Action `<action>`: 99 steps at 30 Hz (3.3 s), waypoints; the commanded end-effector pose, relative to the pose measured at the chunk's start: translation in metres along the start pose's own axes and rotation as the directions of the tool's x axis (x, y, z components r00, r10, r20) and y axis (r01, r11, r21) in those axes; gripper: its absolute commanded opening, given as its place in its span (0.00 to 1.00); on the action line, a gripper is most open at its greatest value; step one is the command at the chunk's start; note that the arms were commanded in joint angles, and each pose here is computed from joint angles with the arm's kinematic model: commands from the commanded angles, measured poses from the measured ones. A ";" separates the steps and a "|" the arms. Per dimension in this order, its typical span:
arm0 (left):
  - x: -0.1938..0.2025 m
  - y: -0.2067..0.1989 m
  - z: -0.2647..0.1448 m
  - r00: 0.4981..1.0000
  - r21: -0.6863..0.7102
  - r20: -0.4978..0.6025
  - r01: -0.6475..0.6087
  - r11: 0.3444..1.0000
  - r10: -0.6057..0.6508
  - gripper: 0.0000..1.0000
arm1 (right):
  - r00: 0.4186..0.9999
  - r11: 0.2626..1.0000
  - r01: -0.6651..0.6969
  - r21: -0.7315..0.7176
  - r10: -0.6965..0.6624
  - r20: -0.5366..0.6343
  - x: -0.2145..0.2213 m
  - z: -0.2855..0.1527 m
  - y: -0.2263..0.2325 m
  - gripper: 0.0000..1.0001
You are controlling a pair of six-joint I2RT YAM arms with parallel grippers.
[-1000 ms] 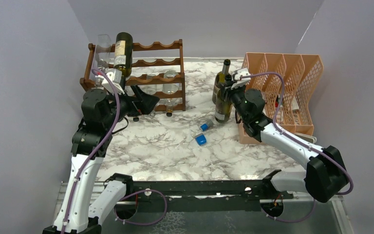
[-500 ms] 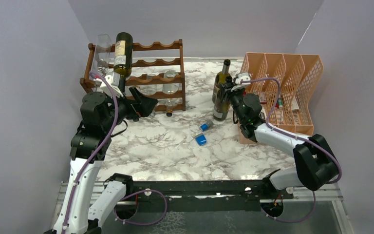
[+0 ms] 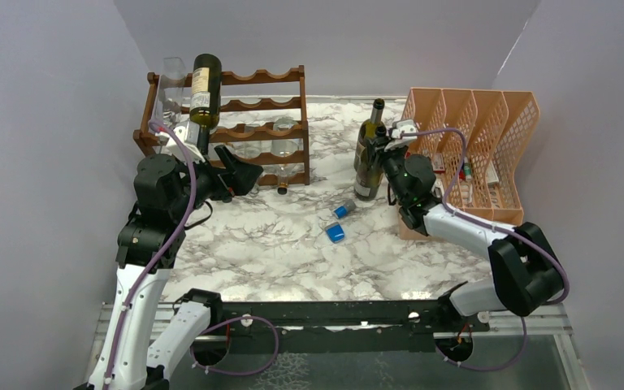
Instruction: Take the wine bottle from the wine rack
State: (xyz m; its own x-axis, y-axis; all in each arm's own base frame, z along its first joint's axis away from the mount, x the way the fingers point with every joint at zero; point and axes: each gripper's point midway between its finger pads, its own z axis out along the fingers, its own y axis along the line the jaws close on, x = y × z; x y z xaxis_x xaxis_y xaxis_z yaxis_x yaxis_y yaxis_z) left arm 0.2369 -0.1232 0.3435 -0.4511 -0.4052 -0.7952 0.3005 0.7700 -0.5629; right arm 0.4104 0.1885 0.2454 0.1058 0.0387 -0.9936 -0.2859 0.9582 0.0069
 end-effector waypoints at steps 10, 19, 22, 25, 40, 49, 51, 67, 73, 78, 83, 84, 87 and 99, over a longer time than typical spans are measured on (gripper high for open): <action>-0.011 0.008 -0.004 0.999 -0.064 0.026 -0.029 0.997 0.031 0.99 | 0.994 0.998 0.031 -0.052 -0.036 -0.101 -0.047 -0.012 0.002 0.96; -0.010 0.017 -0.001 0.999 -0.109 0.012 -0.043 0.993 0.045 0.99 | 0.954 0.993 -0.104 -0.059 0.083 -0.287 -0.047 -0.069 0.003 1.00; -0.004 0.026 -0.004 0.998 -0.157 -0.022 -0.057 0.986 0.054 0.99 | 0.908 0.972 -0.209 -0.107 0.152 -0.391 -0.033 -0.104 0.017 1.00; 0.025 0.044 -0.002 0.993 -0.201 -0.114 -0.039 0.979 0.016 0.99 | 0.857 0.954 -0.296 -0.042 0.246 -0.452 -0.020 -0.130 0.015 1.00; 0.070 0.079 -0.022 0.968 -0.337 -0.251 -0.074 0.939 -0.014 0.99 | 0.623 0.939 -0.333 -0.085 0.152 -0.767 0.037 -0.171 0.040 1.00; -0.037 0.064 -0.023 0.989 -0.410 0.102 -0.060 0.910 0.111 0.99 | 0.747 0.933 -0.357 -0.042 0.258 -0.613 -0.004 -0.166 0.027 1.00; -0.066 0.067 -0.025 0.975 -0.480 0.138 -0.091 0.872 0.177 0.99 | 0.754 0.933 -0.360 -0.023 0.276 -0.596 -0.011 -0.166 0.024 1.00; -0.188 0.095 0.075 0.894 -0.659 0.025 -0.322 0.679 0.448 0.99 | 0.697 0.917 -0.393 -0.069 0.248 -0.673 -0.026 -0.172 0.039 1.00; -0.200 0.114 0.110 0.891 -0.687 0.004 -0.328 0.649 0.454 0.99 | 0.679 0.893 -0.439 -0.099 0.258 -0.687 -0.035 -0.178 0.048 1.00; -0.204 0.130 0.132 0.892 -0.711 -0.023 -0.332 0.620 0.452 0.99 | 0.669 0.890 -0.447 -0.091 0.266 -0.694 -0.039 -0.178 0.049 1.00; -0.199 0.159 0.158 0.901 -0.727 -0.079 -0.344 0.594 0.425 0.99 | 0.666 0.889 -0.450 -0.080 0.274 -0.694 -0.040 -0.181 0.048 1.00; -0.199 0.164 0.161 0.907 -0.727 -0.077 -0.336 0.599 0.415 0.99 | 0.663 0.889 -0.452 -0.078 0.275 -0.696 -0.039 -0.182 0.048 1.00; -0.198 0.175 0.170 0.920 -0.720 -0.069 -0.313 0.619 0.386 0.99 | 0.652 0.885 -0.460 -0.080 0.275 -0.706 -0.038 -0.184 0.050 1.00; -0.168 0.213 0.203 0.927 -0.671 -0.176 -0.359 0.648 0.331 0.99 | 0.648 0.883 -0.463 -0.079 0.277 -0.709 -0.035 -0.186 0.050 0.99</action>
State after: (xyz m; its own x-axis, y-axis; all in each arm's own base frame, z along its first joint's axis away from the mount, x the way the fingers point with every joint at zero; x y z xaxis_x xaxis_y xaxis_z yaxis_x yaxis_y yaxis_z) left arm 0.5427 0.0180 0.3122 -0.4604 -0.0360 -0.8870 -0.2593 0.9610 0.0956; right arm 0.2189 0.1810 0.2556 -0.6787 0.0832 -0.7297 -0.3701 0.8194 0.4377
